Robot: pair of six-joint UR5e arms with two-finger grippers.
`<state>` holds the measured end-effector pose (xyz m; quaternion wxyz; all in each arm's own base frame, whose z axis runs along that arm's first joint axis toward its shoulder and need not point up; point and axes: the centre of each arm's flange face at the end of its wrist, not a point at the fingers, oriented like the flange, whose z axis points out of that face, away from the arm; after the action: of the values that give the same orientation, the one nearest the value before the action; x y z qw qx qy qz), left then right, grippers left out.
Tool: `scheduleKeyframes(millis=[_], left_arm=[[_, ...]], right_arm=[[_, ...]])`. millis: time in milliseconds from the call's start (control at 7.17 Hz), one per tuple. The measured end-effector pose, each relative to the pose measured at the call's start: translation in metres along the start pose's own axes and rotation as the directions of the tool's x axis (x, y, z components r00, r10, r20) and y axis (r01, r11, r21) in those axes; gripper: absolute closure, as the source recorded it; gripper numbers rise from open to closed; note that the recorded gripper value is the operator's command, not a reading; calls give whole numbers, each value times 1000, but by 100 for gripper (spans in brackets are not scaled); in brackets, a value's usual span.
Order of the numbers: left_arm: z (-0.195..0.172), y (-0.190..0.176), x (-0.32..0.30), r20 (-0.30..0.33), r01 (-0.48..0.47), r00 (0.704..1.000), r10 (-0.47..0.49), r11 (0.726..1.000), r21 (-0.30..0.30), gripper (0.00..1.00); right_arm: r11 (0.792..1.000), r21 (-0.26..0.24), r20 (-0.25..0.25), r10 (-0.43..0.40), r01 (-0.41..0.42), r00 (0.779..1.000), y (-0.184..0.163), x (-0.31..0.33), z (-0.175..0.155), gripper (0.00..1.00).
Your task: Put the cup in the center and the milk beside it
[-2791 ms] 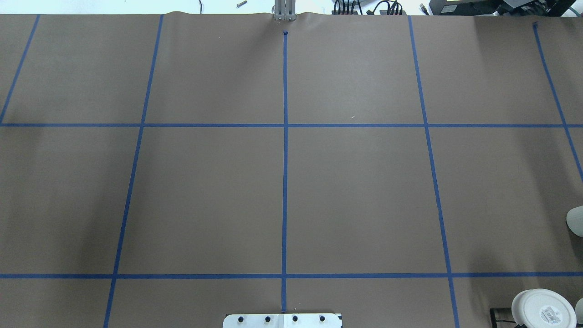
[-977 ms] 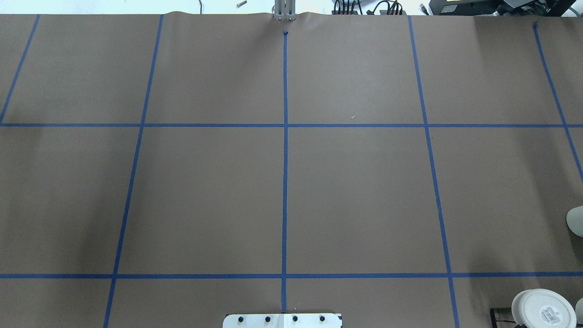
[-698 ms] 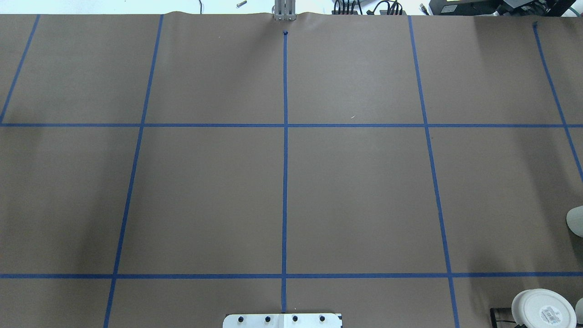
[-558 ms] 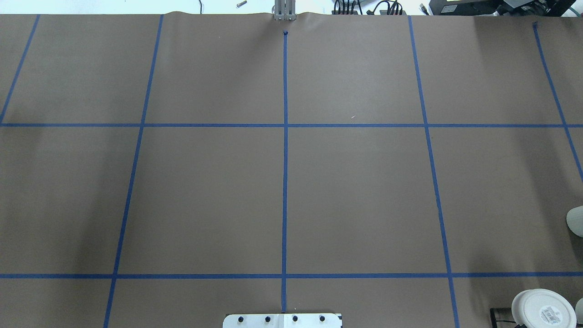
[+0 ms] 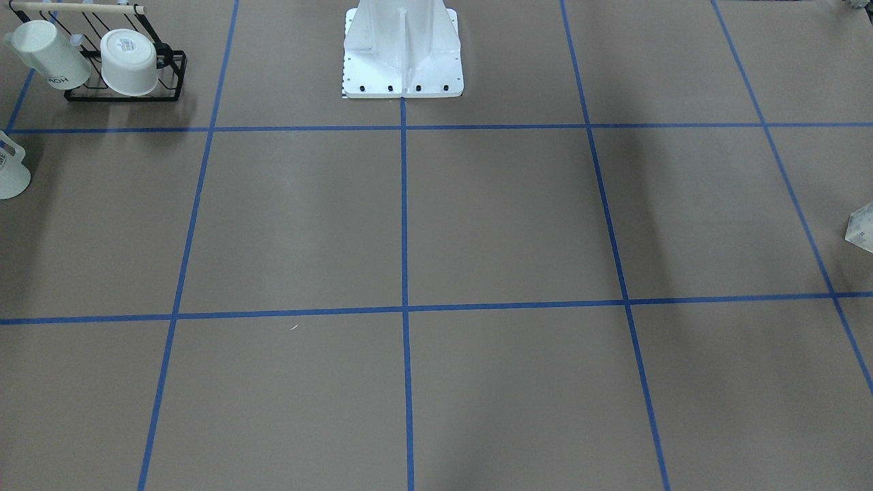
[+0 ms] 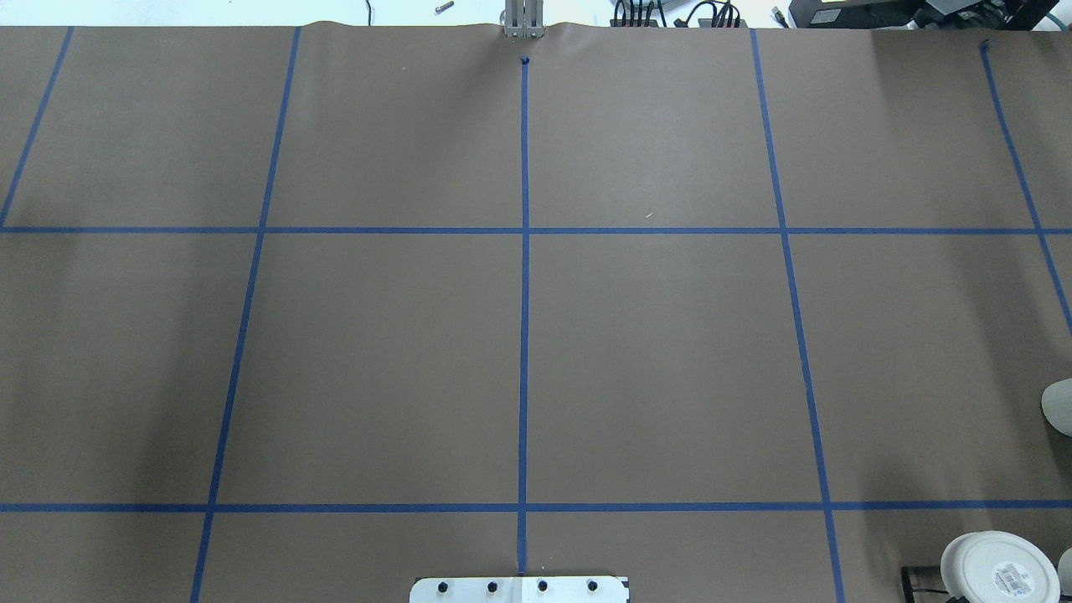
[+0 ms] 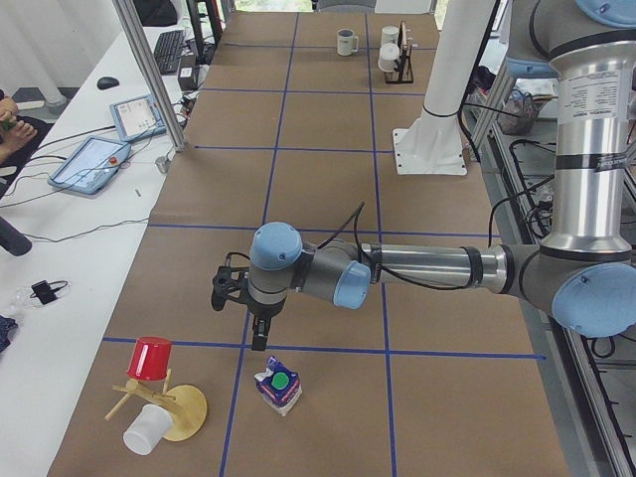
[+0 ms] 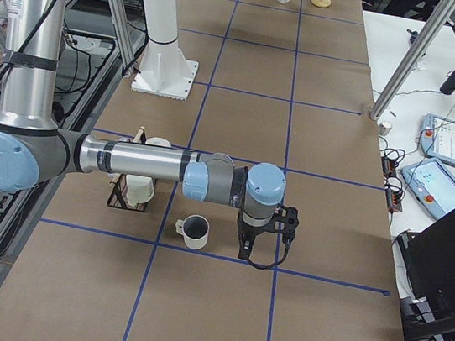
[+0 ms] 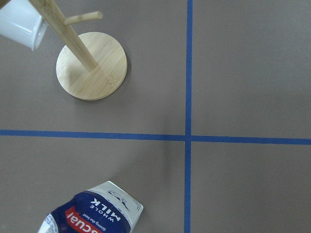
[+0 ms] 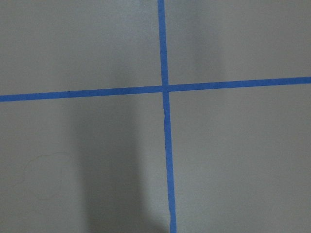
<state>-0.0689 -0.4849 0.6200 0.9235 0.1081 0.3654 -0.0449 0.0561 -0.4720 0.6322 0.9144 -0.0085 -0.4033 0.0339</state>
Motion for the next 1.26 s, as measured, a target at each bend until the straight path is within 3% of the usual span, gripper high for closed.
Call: scheduleKeyframes(millis=[558, 837, 1256], left_arm=[[-3, -6, 7, -7, -13, 1000, 13, 1000, 9, 2], [4, 3, 0, -4, -7, 1000, 7, 1000, -2, 2], [16, 23, -16, -12, -34, 999, 35, 999, 27, 1]], right_arm=[[1000, -16, 113, 3, -2, 994, 15, -6, 2, 0], [999, -9, 119, -31, 33, 992, 39, -1, 15, 0], [993, 19, 122, -121, 120, 985, 101, 23, 51, 0]])
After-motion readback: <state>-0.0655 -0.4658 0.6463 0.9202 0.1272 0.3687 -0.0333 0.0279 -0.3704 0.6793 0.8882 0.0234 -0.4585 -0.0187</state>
